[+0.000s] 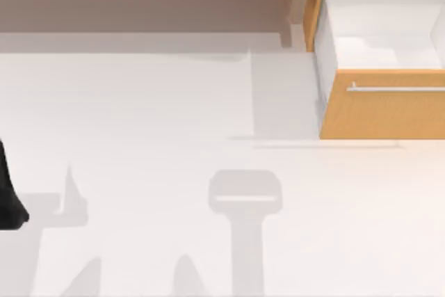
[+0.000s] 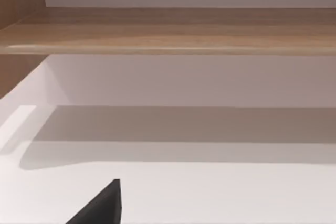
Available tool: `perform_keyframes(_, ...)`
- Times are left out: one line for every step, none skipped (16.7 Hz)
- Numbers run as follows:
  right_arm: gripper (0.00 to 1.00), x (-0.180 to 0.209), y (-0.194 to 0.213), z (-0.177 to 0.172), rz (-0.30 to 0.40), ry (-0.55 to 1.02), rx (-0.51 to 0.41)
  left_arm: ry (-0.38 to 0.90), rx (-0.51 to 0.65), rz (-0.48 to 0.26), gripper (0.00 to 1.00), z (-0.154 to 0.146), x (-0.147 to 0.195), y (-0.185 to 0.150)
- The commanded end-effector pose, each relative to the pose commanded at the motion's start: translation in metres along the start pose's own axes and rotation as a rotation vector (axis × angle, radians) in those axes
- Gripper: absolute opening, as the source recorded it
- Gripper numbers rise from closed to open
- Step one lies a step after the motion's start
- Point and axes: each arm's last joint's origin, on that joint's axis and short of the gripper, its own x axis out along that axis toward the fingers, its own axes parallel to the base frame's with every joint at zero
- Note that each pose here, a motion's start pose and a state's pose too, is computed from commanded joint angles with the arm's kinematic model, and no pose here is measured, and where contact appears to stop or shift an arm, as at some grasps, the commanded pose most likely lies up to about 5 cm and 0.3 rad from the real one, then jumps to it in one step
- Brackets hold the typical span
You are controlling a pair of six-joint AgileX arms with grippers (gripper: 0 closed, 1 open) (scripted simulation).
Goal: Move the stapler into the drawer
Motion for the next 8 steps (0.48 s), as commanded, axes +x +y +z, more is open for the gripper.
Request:
perform_keyframes(0.00, 0.000, 0.000, 0.000, 0.000, 0.000, 0.000, 0.000, 0.000, 0.000, 1.00, 0.000, 0.000, 0.000)
perform_keyframes(0.00, 0.000, 0.000, 0.000, 0.000, 0.000, 0.000, 0.000, 0.000, 0.000, 1.00, 0.000, 0.000, 0.000)
perform_keyframes(0.00, 0.000, 0.000, 0.000, 0.000, 0.000, 0.000, 0.000, 0.000, 0.000, 1.00, 0.000, 0.000, 0.000)
perform_keyframes(0.00, -0.001, 0.000, 0.000, -0.003, 0.000, 0.001, 0.000, 0.000, 0.000, 1.00, 0.000, 0.000, 0.000)
perform_keyframes(0.00, -0.002, 0.000, 0.000, -0.003, 0.000, 0.000, 0.000, 0.000, 0.000, 1.00, 0.000, 0.000, 0.000)
perform_keyframes(0.00, -0.005, -0.001, 0.000, -0.006, 0.001, 0.000, 0.000, 0.000, 0.000, 1.00, 0.000, 0.000, 0.000)
perform_keyframes(0.00, -0.008, -0.001, 0.000, -0.007, 0.000, 0.000, 0.000, 0.000, 0.000, 1.00, 0.000, 0.000, 0.000)
perform_keyframes(0.00, -0.011, -0.001, 0.000, -0.003, 0.000, -0.001, 0.000, 0.000, 0.000, 1.00, 0.000, 0.000, 0.000)
